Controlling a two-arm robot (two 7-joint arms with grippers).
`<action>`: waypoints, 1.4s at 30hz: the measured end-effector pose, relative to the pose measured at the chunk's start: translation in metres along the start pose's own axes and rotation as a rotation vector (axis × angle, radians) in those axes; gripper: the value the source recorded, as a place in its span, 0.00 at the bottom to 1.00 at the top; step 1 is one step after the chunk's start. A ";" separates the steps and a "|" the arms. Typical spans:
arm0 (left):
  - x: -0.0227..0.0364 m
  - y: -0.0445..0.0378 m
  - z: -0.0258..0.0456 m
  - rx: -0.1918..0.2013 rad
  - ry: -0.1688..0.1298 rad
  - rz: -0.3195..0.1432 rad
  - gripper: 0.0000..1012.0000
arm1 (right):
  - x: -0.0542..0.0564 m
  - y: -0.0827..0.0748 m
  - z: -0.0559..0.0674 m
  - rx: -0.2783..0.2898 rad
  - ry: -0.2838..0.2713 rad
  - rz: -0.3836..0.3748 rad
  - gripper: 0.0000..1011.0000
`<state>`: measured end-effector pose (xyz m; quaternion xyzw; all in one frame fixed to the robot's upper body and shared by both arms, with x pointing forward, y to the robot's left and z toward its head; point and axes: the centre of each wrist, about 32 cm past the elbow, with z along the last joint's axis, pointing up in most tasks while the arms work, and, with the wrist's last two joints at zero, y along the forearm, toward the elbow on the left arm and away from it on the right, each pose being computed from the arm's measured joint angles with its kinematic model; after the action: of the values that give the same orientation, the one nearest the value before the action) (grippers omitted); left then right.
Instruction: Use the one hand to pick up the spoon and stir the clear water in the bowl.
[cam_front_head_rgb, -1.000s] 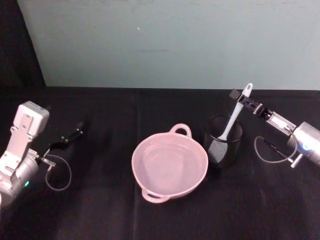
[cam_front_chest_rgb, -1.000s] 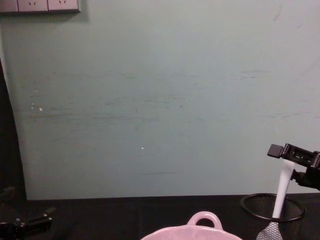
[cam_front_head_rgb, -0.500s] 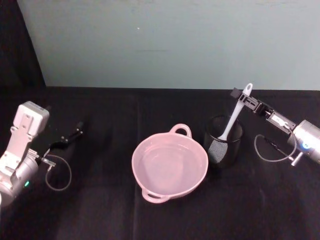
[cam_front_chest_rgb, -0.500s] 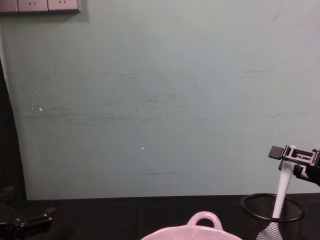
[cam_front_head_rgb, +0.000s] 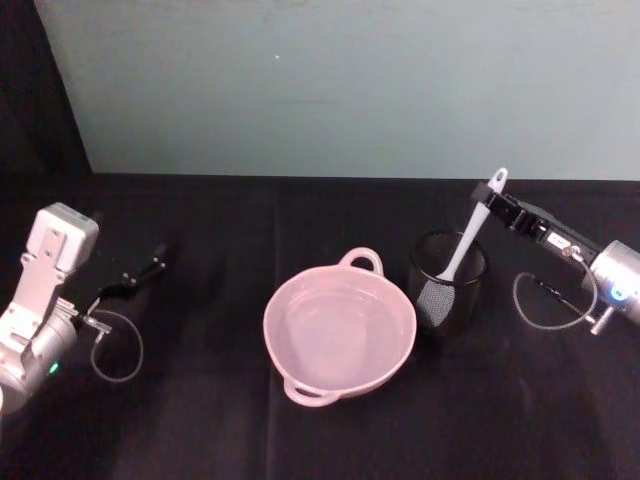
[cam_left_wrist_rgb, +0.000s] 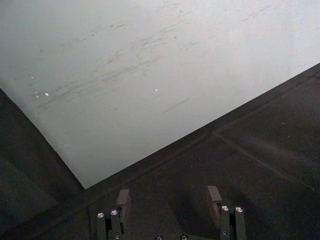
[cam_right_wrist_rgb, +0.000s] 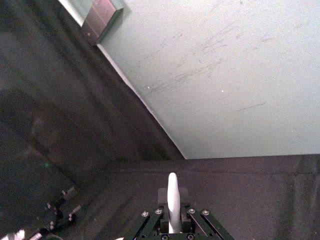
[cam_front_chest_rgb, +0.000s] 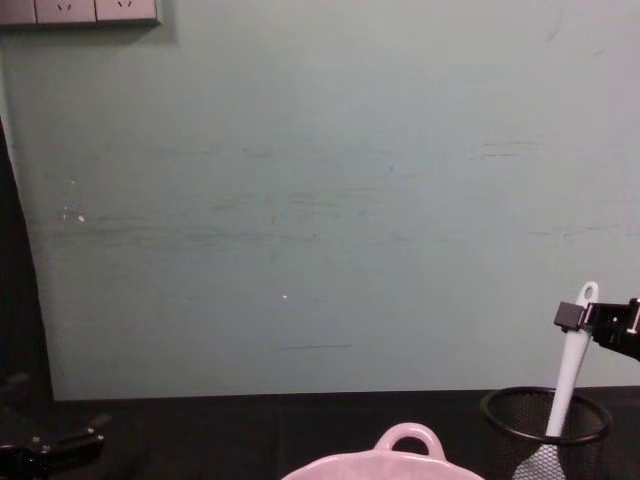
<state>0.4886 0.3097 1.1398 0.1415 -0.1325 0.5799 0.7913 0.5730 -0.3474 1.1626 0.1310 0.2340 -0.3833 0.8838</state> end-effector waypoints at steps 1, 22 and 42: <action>0.0000 0.0000 0.0000 0.000 0.000 0.000 0.99 | -0.003 -0.001 0.002 -0.005 -0.024 -0.002 0.13; 0.0000 0.0000 0.0000 0.000 0.000 0.000 0.99 | -0.083 0.010 0.073 -0.047 -0.538 0.054 0.12; 0.0000 0.0000 0.0000 0.000 0.000 0.000 0.99 | -0.100 0.009 0.093 -0.038 -0.605 0.063 0.12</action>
<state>0.4886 0.3097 1.1398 0.1415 -0.1325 0.5799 0.7913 0.5493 -0.3177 1.2943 0.0014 -0.0368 -0.3728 0.9272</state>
